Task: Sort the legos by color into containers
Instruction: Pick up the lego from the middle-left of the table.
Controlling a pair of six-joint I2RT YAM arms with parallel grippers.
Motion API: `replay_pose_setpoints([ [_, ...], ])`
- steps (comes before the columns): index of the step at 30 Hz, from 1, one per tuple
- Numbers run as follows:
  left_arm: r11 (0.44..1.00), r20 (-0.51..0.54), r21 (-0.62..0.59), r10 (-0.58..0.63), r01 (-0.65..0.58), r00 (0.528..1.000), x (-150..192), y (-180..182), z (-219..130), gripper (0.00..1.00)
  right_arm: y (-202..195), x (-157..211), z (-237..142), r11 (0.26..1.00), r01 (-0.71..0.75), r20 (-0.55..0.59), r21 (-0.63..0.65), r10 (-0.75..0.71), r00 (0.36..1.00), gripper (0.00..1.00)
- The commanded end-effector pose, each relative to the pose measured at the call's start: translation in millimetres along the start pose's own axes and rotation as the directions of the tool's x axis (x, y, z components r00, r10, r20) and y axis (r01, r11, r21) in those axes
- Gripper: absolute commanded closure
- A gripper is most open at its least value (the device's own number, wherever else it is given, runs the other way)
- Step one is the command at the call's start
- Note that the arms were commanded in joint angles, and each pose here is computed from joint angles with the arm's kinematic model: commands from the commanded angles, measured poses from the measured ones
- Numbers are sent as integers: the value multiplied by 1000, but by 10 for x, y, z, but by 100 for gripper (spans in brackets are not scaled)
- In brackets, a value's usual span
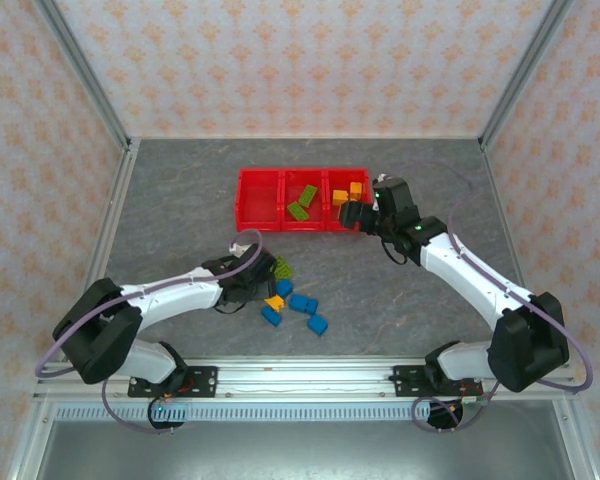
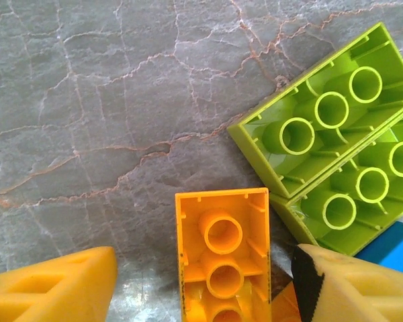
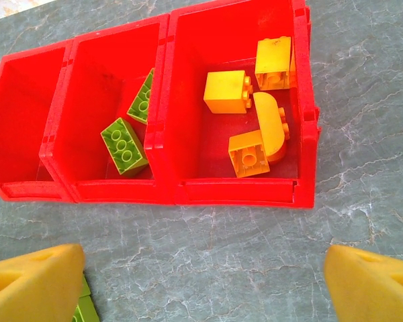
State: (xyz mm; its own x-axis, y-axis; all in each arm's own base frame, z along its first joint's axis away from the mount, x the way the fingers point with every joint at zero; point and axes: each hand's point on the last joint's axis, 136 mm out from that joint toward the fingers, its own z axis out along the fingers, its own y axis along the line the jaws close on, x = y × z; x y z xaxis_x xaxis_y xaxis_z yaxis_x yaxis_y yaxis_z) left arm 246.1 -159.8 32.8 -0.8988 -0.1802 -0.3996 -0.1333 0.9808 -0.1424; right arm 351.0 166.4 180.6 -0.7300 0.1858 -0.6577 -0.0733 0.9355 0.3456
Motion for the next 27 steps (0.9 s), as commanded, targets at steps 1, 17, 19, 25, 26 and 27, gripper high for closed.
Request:
replay_pose_setpoints([
  [1,995,-6,-88,39,-40,999,22,139,22,30,-18,28,33,1000,11,-1,8,-11,1000,9],
  [17,998,-18,-64,-2,1,1000,40,288,117,54,-35,59,96,1000,7,-16,17,-7,1000,9],
  [19,998,-21,-67,-10,8,1000,37,311,133,55,-38,62,105,1000,6,-16,18,-6,1000,9],
  [25,998,-15,-61,-29,28,999,24,323,145,68,-58,66,110,1000,8,-17,29,-8,1000,9],
  [26,998,-7,-52,-33,33,999,4,305,127,69,-56,48,102,1000,7,-11,30,-7,1000,9],
  [27,998,2,-43,-40,40,999,-22,286,105,70,-64,43,96,999,6,-9,35,-6,1000,9],
])
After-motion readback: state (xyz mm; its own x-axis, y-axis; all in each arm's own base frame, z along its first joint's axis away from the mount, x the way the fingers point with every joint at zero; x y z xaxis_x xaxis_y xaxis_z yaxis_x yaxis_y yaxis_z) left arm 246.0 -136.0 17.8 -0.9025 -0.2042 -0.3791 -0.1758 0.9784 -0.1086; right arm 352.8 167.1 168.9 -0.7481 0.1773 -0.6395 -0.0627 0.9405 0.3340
